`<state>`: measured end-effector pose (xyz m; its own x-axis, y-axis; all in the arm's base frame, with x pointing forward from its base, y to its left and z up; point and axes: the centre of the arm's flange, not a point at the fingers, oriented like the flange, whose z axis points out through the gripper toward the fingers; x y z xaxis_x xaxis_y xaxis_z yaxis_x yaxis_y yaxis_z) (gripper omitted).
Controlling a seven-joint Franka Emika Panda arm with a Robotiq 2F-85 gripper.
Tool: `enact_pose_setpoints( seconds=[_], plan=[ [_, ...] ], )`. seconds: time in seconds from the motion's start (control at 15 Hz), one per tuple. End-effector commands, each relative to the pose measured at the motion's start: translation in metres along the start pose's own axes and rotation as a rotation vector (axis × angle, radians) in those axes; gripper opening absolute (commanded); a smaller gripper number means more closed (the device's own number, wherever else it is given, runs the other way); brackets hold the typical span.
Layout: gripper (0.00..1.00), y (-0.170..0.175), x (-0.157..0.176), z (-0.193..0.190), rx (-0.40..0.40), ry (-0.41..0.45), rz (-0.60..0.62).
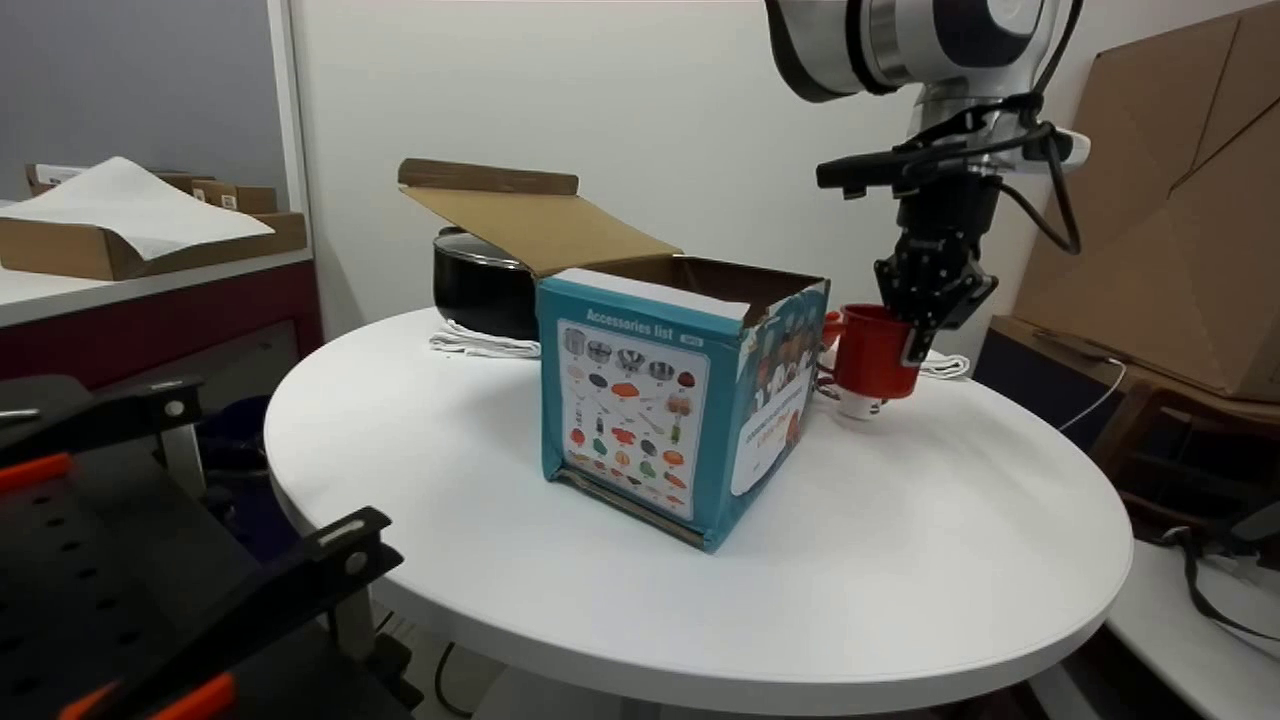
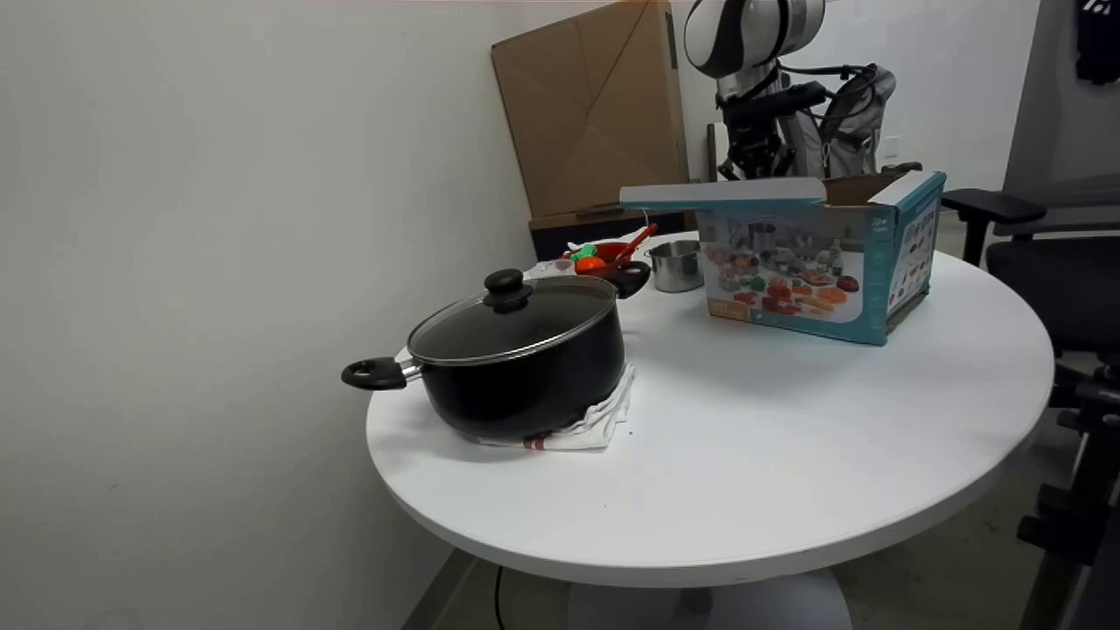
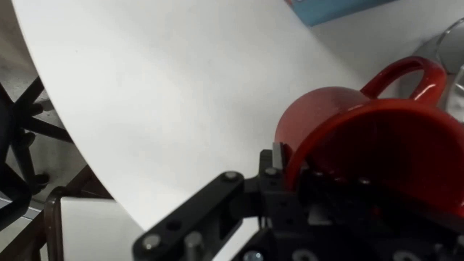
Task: Put the red mug, salt shaker, silver pot, and silver lid in the box then close it
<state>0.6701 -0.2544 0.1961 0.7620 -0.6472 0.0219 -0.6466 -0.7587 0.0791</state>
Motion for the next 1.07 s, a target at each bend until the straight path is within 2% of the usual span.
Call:
enact_pose_setpoints(
  seconds=[0.0, 0.27, 0.53, 0.73, 1.0],
  plan=[
    [0.01, 0.000, -0.012, -0.065, 0.047, 0.043, -0.023],
    [0.01, -0.002, -0.020, -0.139, 0.075, 0.115, -0.071],
    [0.01, -0.021, -0.064, -0.185, 0.121, 0.115, -0.262],
    [0.01, -0.044, -0.120, -0.186, 0.123, 0.071, -0.426],
    [0.01, -0.065, -0.190, -0.159, 0.077, -0.021, -0.610]
  ],
)
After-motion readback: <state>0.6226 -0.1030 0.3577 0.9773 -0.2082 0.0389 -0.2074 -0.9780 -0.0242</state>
